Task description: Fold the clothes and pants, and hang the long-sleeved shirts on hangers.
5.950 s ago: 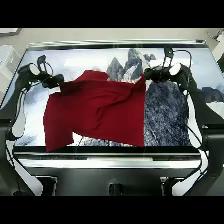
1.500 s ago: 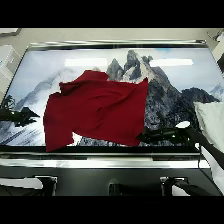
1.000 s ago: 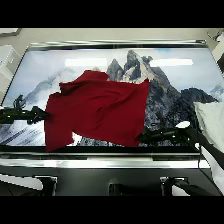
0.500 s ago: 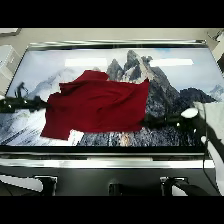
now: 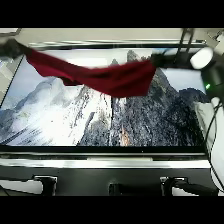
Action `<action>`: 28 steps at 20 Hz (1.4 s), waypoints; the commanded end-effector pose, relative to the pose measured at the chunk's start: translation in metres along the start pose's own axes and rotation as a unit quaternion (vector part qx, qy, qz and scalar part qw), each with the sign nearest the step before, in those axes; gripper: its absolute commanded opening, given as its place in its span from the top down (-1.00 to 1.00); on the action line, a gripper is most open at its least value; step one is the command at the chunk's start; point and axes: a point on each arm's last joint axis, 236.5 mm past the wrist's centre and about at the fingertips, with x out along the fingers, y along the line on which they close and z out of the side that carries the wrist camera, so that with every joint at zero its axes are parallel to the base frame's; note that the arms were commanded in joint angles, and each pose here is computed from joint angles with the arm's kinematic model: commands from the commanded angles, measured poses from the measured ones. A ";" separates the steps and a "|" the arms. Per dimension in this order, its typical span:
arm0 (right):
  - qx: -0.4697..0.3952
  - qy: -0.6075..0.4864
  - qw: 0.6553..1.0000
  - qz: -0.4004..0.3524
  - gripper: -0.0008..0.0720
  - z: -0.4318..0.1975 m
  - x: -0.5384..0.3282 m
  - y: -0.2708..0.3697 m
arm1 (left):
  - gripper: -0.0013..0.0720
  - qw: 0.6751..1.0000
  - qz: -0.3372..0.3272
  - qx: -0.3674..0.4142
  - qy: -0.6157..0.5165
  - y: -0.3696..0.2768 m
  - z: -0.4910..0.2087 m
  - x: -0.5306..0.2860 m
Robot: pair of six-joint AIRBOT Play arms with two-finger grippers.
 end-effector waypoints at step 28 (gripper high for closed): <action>0.033 0.174 0.983 -0.043 0.90 -0.088 0.086 -0.045 | 0.93 0.983 0.141 -0.059 0.101 0.134 -0.115 0.076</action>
